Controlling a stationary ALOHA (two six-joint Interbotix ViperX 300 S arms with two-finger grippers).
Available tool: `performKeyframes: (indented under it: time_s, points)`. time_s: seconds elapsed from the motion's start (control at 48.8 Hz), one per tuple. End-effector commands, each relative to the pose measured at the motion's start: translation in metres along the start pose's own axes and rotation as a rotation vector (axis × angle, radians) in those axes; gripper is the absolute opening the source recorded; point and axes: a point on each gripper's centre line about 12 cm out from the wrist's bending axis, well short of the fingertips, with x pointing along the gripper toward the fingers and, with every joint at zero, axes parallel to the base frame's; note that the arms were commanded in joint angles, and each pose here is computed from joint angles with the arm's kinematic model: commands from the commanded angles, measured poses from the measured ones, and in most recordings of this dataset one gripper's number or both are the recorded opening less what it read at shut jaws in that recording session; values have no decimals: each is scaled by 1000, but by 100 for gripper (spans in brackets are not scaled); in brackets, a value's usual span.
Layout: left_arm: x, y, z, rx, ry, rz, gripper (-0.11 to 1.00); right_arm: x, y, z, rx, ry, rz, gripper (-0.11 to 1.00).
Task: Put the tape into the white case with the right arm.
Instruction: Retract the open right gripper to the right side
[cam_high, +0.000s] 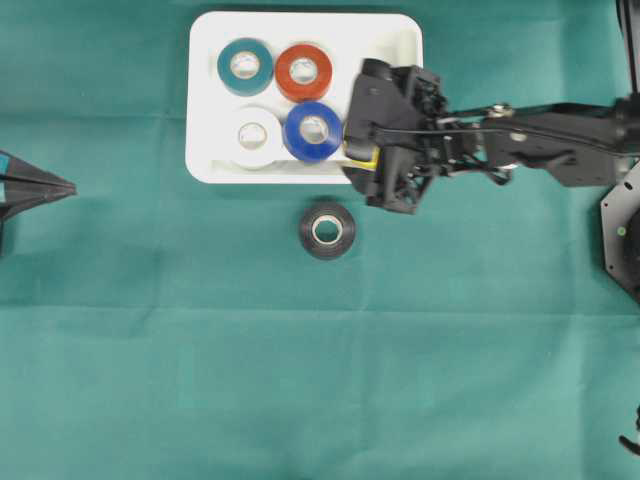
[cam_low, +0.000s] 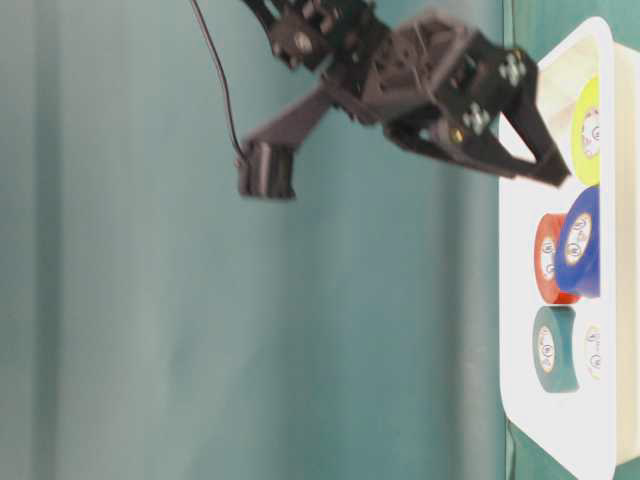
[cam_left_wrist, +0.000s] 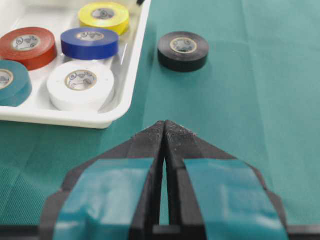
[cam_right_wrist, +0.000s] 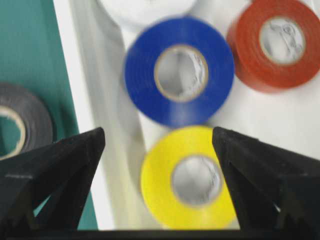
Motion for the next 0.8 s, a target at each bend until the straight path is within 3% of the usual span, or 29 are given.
performKeyframes:
  time_s: [0.0,0.431,0.779]
  points:
    - [1,0,5,0,-9,3,0,-20,-3,2,2,-43,6,74]
    - [1,0,5,0,-11,3,0,-60,-14,-51,4,-36,13,74]
    - [1,0,4,0,-8,3,0,-99,-18,-96,15,-133,73,74]
